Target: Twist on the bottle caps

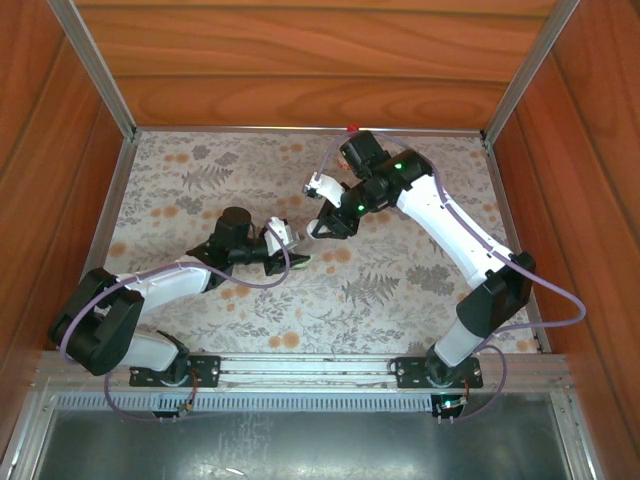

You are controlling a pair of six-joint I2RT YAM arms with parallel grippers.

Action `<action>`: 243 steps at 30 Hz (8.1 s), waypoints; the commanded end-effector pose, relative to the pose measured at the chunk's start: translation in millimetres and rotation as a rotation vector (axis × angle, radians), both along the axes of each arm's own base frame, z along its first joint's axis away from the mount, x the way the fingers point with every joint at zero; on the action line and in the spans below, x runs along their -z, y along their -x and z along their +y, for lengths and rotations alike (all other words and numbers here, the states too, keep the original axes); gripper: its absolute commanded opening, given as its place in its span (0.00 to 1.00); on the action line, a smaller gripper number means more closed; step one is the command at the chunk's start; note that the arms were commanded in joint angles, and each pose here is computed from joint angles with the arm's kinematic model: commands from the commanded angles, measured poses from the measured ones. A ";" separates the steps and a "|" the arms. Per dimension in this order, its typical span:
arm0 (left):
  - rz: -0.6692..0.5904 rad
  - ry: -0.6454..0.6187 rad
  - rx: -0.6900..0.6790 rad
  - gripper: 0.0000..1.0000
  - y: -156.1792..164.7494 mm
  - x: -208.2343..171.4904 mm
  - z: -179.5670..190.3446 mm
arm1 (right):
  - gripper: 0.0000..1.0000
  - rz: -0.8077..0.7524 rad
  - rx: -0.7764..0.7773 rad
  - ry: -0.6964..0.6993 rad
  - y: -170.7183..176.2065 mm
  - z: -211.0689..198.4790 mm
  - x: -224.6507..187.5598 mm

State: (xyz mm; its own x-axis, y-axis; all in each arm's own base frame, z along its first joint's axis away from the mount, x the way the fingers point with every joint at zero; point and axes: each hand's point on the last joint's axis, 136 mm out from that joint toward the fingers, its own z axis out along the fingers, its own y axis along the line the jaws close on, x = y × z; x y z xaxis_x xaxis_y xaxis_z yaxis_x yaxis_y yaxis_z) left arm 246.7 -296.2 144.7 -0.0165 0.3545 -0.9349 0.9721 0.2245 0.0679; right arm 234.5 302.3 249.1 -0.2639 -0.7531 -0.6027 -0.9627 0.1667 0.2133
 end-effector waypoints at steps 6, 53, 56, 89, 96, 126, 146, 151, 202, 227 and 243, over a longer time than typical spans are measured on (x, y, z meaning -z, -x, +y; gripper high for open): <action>-0.023 0.015 0.002 0.50 -3.8 -10.1 -1.4 | 0.37 0.048 0.005 0.007 7.7 1.3 -1.1; 0.069 0.098 -0.056 0.50 -23.2 -40.7 -10.8 | 0.43 0.359 0.791 -0.446 -66.3 -20.9 -53.3; 0.091 0.124 -0.042 0.50 -22.7 -48.3 -14.8 | 0.34 0.416 0.759 -0.478 -69.7 -9.7 -53.7; 0.123 0.124 -0.230 0.48 -60.7 -38.5 -3.4 | 0.25 0.476 0.622 -0.465 -31.2 -10.9 -41.5; 0.149 0.147 0.042 0.49 -20.5 -38.3 -20.1 | 0.58 0.105 0.456 -0.375 -35.2 -25.0 -48.6; 0.149 0.167 0.090 0.53 -8.1 -46.4 -19.4 | 0.61 0.044 0.188 -0.247 -33.4 -2.7 -38.1; 0.087 0.133 -0.078 0.53 -35.5 -44.7 -11.8 | 0.12 0.174 0.303 -0.273 -33.2 5.2 -29.0; -0.019 0.071 -0.316 0.53 -70.1 -43.0 7.7 | 0.06 0.320 0.458 -0.278 -24.4 17.9 -18.0; 0.307 0.233 0.210 0.53 -0.1 -69.7 -33.5 | 0.48 -0.010 0.261 -0.610 -29.2 19.6 -78.3; 0.304 0.238 0.212 0.53 0.2 -72.7 -32.3 | 0.39 0.058 0.243 -0.579 -34.1 24.5 -65.0; 0.045 0.155 -0.366 0.53 -82.3 -68.4 3.1 | 0.16 0.008 0.578 -0.500 -55.7 25.4 -40.9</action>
